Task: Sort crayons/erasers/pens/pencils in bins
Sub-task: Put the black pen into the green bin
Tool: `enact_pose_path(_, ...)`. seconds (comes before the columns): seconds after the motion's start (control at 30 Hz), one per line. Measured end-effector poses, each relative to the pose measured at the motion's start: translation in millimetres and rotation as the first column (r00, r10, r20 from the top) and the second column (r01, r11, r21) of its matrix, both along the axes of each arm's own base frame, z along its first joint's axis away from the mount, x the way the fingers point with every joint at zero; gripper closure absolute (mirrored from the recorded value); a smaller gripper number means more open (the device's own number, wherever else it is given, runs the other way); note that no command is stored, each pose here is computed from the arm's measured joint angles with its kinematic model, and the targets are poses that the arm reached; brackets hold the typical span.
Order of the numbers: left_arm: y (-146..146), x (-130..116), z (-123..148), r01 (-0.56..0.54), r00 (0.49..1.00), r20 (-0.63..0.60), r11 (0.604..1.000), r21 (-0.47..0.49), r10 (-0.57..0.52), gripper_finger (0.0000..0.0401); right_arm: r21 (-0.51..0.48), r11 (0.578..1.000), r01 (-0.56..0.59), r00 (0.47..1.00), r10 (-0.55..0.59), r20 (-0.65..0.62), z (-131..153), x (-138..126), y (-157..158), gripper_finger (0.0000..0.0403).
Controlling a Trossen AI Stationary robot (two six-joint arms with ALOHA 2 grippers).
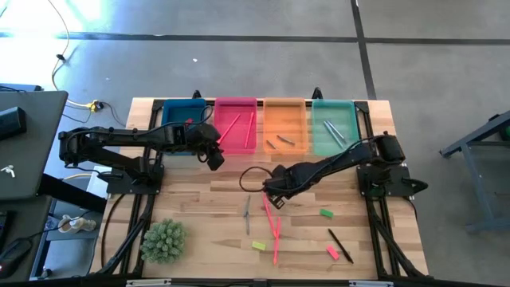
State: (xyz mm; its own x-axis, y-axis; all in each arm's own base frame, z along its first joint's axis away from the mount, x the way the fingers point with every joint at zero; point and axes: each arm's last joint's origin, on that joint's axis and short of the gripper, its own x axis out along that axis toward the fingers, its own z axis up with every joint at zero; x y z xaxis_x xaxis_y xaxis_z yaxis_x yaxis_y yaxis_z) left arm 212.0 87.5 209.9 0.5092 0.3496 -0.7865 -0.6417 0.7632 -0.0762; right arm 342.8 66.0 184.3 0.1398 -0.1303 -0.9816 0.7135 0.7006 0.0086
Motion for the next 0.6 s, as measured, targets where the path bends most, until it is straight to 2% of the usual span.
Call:
enact_pose_path(0.3, 0, 0, 0, -0.01, 1.0, 0.008, 1.0, -0.005, 0.01, 0.0263, -0.184, 0.981, 0.06, 0.998, -0.056, 0.028, 41, -23, -24, 0.0382)
enact_pose_path(0.6, 0, 0, 0, -0.046, 0.999, 0.023, 0.998, -0.036, 0.046, 0.0263, -0.345, 0.932, 0.111, 0.994, -0.106, 0.033, 95, -69, -54, 0.0382)
